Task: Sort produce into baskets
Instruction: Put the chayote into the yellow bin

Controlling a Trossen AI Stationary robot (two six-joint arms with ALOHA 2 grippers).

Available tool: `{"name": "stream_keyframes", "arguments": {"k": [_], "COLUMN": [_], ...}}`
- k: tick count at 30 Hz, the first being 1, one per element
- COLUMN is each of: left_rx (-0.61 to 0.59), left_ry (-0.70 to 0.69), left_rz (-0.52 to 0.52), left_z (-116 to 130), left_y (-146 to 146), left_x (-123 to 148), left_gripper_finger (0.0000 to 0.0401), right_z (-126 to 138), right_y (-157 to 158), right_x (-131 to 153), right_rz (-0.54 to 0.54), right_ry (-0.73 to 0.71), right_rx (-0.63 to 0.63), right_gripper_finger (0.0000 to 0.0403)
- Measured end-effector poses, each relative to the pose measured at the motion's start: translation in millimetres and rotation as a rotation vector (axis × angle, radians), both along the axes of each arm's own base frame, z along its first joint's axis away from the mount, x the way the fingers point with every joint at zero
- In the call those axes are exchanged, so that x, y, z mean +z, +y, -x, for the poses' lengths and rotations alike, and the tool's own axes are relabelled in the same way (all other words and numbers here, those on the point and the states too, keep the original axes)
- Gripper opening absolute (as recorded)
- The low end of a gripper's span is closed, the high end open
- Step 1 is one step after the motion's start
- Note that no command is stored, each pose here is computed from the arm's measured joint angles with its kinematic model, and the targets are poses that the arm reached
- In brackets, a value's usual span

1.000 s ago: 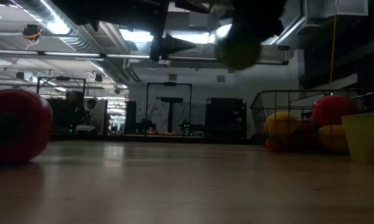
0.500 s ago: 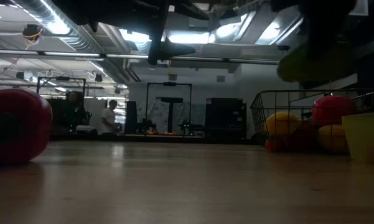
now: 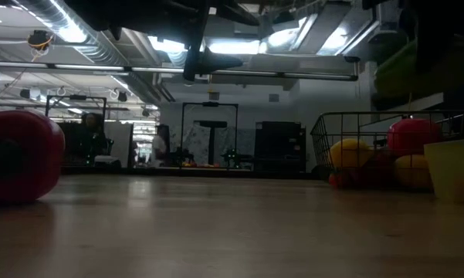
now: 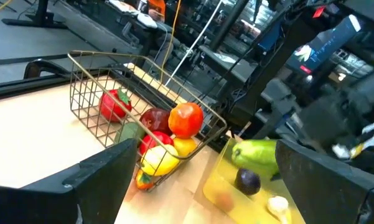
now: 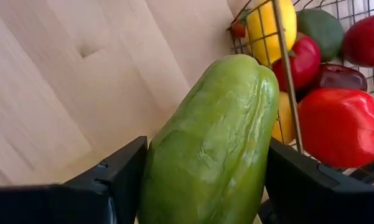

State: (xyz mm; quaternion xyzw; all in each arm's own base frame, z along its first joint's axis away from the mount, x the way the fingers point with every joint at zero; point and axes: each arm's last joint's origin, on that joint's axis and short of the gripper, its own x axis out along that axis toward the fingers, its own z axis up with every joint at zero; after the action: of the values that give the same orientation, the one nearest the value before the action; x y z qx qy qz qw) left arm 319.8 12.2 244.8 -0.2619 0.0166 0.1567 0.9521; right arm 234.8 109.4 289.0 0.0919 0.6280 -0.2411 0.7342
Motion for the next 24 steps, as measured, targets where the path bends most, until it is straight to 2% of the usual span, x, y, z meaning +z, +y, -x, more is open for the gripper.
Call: {"name": "stream_keyframes", "arguments": {"k": [11,18,24], "left_rx": [0.000,0.017,-0.020], "left_ry": [0.104,0.144,0.162], "left_rz": [0.003,0.086,0.083], "left_z": [2,3,3], "left_y": [0,0,-1], "left_x": [-10,-16,-17], "left_gripper_finger": [0.0379,0.0379,0.0379], "right_z": [14,24,31], "right_y": [-2,24,53], "right_x": [13,8,-4], "right_rz": [-0.104,-0.122,-0.092], "right_ry": [0.014,0.047,0.092], "right_rx": [0.016,0.112,0.198], "right_gripper_finger": [0.0266,0.0266,0.0266]}}
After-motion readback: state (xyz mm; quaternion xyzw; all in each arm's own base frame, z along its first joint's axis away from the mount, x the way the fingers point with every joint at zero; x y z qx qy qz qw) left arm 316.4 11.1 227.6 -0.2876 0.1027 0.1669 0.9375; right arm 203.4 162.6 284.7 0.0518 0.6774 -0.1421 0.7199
